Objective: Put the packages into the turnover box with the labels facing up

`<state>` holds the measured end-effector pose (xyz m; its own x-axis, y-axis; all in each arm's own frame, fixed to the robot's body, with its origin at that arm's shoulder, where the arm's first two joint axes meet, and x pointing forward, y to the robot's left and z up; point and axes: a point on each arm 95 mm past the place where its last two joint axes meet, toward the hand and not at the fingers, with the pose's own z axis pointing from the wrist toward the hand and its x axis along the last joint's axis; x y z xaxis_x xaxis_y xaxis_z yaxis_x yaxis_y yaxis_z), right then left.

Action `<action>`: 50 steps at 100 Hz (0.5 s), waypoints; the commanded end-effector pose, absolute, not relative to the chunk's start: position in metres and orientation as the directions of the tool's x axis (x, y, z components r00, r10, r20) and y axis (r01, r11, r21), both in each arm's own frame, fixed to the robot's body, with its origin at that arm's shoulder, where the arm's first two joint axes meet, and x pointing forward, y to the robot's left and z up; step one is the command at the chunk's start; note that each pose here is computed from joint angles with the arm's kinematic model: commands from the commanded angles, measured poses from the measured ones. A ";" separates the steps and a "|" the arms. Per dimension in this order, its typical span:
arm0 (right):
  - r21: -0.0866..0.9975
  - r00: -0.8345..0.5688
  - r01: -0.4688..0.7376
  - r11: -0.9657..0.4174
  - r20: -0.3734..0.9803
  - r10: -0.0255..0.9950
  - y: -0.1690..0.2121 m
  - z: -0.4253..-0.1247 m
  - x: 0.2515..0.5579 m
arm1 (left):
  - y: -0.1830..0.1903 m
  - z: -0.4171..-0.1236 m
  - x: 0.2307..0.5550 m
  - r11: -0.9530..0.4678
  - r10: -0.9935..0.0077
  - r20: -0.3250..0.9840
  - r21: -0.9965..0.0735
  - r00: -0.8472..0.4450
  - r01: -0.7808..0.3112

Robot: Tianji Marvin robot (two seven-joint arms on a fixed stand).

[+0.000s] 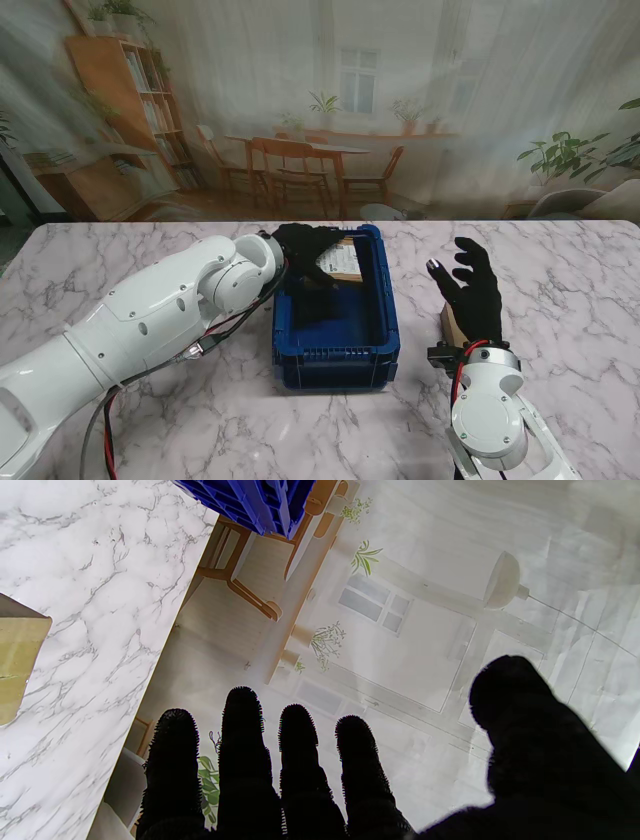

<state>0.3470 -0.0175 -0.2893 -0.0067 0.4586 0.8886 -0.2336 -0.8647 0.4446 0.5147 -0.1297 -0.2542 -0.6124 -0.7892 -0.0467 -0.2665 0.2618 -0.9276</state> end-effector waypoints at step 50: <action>0.451 0.007 -0.229 -0.862 0.887 0.462 -0.017 -0.291 0.347 | -0.132 -0.261 0.517 0.298 -0.771 -0.062 -0.915 -0.633 -0.273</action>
